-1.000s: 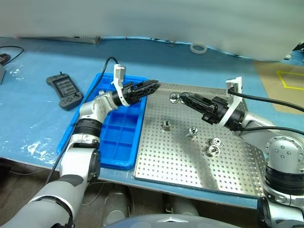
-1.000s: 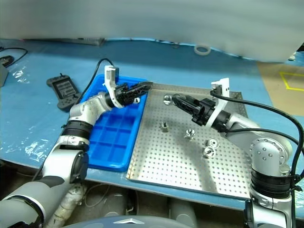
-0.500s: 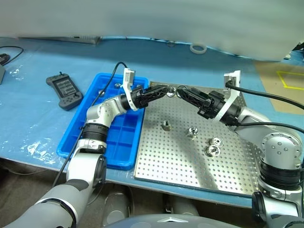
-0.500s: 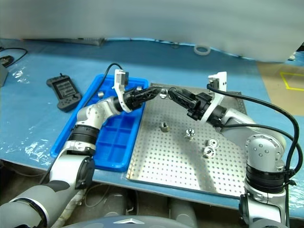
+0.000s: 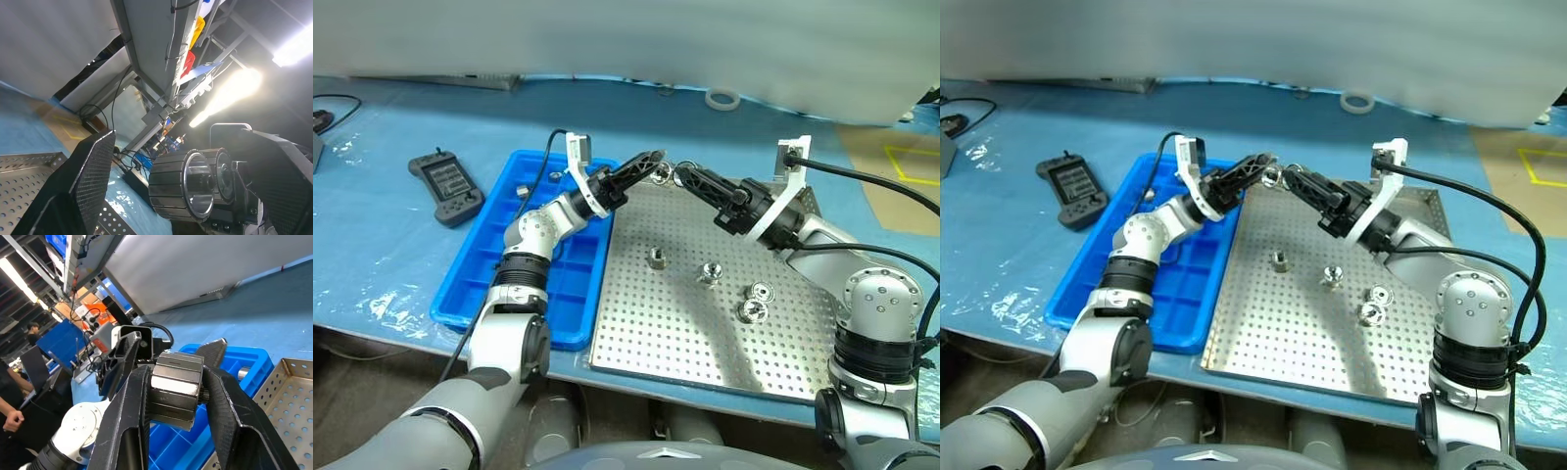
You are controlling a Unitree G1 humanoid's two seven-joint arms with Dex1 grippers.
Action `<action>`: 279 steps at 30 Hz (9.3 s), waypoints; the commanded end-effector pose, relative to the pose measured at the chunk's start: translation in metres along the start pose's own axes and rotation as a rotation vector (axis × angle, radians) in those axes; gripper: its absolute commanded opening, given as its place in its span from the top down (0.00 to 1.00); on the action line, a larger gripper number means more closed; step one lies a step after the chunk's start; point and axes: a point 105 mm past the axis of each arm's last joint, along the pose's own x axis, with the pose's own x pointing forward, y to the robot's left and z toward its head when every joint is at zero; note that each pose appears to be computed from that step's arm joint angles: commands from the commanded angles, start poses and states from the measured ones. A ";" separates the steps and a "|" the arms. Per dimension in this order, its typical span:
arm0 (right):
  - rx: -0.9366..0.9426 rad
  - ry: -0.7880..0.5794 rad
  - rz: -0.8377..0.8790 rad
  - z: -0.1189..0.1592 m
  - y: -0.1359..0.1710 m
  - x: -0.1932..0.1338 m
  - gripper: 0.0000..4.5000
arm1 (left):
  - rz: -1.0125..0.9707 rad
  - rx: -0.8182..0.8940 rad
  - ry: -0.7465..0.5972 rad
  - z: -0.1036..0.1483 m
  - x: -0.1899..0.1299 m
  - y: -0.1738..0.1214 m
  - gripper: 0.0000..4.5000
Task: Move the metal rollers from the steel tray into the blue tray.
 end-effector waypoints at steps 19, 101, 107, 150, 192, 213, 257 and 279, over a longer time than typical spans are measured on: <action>0.016 -0.140 0.012 0.024 0.006 0.008 0.72 | -0.004 -0.030 -0.077 0.009 0.015 -0.009 0.06; 0.225 -0.314 0.044 0.038 0.013 0.018 0.72 | -0.084 -0.427 -0.248 0.018 0.042 -0.014 0.01; 0.225 -0.308 0.035 0.035 0.013 0.018 0.72 | -0.065 -0.433 -0.205 0.010 0.045 -0.013 0.01; 0.203 -0.312 -0.023 0.037 -0.003 0.011 0.72 | 0.037 0.157 -0.087 0.068 0.011 -0.038 0.72; -0.035 0.009 -0.171 -0.025 -0.059 0.037 0.72 | 0.829 0.904 0.465 0.049 -0.220 -0.028 0.72; -0.048 0.047 -0.179 -0.029 -0.062 0.033 0.72 | 1.021 0.977 0.385 0.062 -0.240 0.002 0.56; -0.451 0.204 0.176 -0.035 0.027 0.043 0.72 | 0.210 -0.084 -0.117 0.036 -0.045 -0.011 0.23; -0.917 0.175 0.157 -0.030 0.010 0.062 0.72 | 0.186 -0.192 0.020 0.009 -0.033 -0.013 0.23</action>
